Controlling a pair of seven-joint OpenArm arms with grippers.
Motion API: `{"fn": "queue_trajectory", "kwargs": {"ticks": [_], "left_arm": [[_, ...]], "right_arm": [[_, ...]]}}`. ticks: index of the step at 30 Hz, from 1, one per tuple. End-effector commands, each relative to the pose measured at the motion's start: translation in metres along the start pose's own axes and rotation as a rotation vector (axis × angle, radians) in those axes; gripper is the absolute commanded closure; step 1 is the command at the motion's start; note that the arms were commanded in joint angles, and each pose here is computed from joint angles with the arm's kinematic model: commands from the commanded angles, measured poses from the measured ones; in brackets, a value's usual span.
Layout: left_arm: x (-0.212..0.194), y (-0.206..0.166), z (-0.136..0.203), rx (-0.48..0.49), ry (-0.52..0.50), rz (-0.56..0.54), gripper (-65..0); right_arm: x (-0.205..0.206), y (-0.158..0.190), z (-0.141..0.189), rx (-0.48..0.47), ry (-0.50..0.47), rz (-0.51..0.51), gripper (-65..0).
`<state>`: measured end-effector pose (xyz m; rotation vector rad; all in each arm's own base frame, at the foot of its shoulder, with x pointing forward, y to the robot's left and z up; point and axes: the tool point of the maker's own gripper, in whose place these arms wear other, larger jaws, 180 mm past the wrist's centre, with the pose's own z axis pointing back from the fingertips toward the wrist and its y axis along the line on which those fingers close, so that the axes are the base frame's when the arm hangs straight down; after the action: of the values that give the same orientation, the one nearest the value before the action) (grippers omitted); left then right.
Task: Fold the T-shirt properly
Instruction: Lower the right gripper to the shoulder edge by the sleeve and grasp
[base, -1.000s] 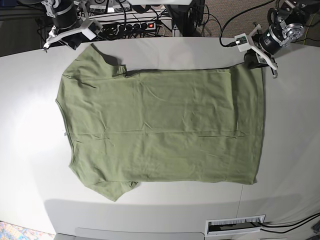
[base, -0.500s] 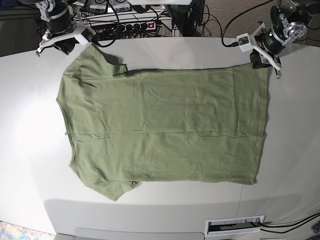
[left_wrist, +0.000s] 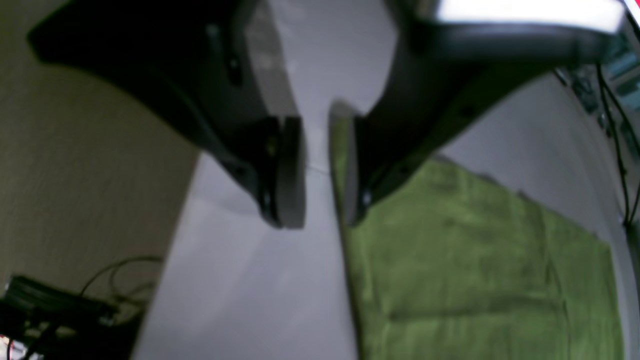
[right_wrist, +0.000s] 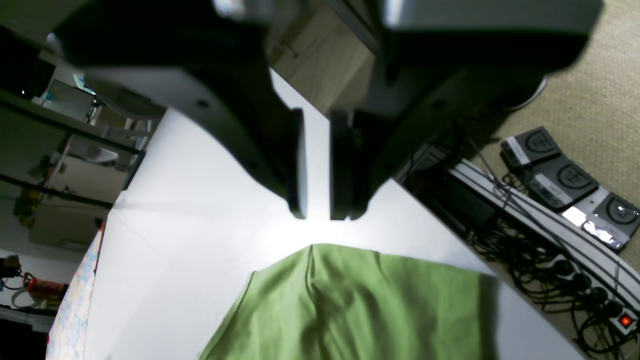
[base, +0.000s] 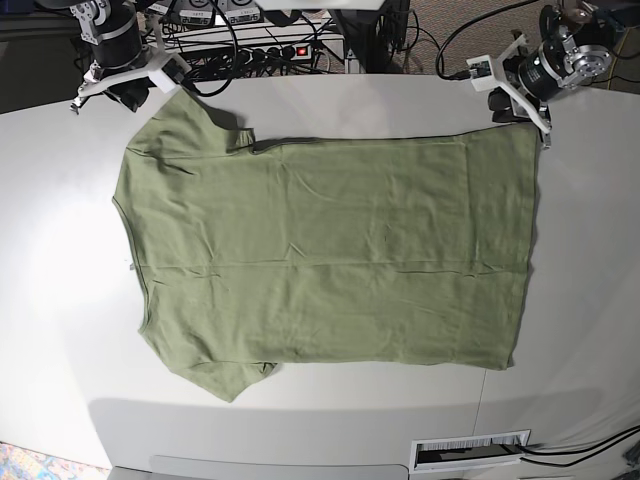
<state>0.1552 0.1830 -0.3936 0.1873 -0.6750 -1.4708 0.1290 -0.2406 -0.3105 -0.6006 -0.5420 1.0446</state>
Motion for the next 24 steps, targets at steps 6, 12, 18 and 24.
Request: {"fn": "queue_trajectory", "kwargs": {"ticks": [6,12,18,24], "left_arm": [[-0.027,0.011,-0.007,0.047,0.046,-0.032,-15.7],[-0.025,0.016,-0.008,0.065,0.031,-0.031,-15.7],[-0.035,0.038,-0.017,0.107,0.043,-0.018,-15.7],[-0.037,0.038,-0.019,0.099,0.045,-0.005,-7.0]], "right_arm": [[0.001,-0.007,0.002,-0.026,-0.003,0.013,-9.1],[0.001,-0.008,0.002,-0.026,-0.003,0.013,-9.1],[0.001,-0.008,0.002,-0.029,-0.001,0.014,-9.1],[0.0,-0.012,0.003,-0.052,0.006,0.038,-9.1]]}}
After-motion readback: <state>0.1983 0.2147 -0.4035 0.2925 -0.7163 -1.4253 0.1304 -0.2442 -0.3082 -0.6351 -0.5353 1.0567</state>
